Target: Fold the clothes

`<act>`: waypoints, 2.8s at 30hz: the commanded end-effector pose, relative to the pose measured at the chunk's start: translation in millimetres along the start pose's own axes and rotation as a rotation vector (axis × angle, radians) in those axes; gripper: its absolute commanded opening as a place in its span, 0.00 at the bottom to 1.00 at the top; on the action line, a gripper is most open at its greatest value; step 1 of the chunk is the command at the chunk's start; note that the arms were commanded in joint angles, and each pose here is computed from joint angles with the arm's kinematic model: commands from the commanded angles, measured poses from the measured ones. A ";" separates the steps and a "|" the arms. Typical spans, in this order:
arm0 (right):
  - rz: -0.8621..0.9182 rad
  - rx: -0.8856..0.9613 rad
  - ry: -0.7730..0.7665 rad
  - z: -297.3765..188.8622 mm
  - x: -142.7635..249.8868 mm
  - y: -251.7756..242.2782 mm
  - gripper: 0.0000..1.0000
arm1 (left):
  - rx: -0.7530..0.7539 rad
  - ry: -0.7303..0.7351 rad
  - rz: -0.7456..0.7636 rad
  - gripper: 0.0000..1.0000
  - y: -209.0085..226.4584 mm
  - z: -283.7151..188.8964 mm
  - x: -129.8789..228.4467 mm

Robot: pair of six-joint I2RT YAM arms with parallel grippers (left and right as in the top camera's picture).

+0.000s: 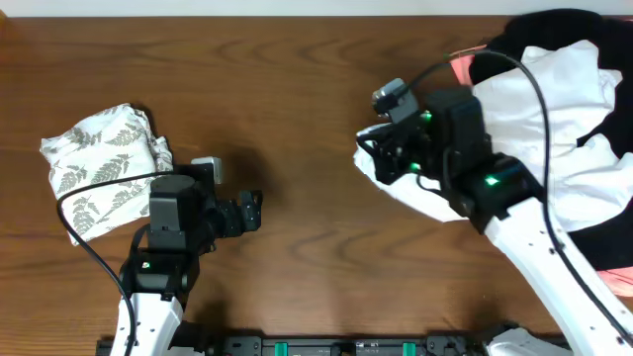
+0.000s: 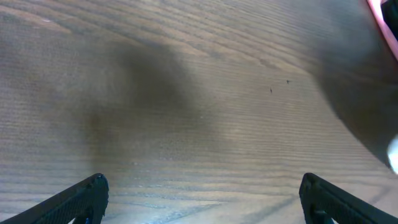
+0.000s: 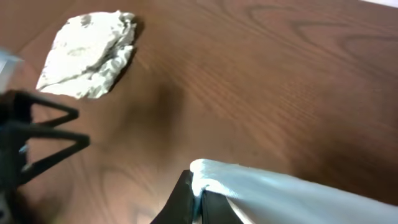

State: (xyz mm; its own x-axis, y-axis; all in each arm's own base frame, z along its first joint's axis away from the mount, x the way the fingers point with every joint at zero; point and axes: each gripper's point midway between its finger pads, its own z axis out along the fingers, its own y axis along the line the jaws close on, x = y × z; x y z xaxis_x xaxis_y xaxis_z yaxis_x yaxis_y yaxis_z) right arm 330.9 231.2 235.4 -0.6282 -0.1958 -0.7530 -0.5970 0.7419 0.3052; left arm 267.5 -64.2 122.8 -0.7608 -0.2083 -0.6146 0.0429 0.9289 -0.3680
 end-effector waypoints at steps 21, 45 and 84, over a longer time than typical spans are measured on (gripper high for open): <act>0.021 -0.187 -0.174 130.2 -28.2 34.2 0.07 | 0.013 -0.005 0.002 0.98 -4.7 -4.0 -4.3; 0.562 0.606 0.227 -83.6 97.1 -215.2 0.99 | 0.139 0.004 0.086 0.98 -51.4 1.4 1.8; 0.571 0.578 0.659 -64.8 258.2 -174.9 0.82 | 0.226 0.051 0.284 0.98 -133.9 56.9 40.5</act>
State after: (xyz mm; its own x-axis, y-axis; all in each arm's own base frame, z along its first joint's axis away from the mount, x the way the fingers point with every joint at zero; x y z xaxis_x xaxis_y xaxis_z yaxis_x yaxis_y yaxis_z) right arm 242.8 13.4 30.2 -0.9931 0.1013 -0.0589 0.0954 0.9909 0.0954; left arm 257.0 -221.3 96.4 -0.7485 0.1027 -0.6551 0.4207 0.8372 -0.3494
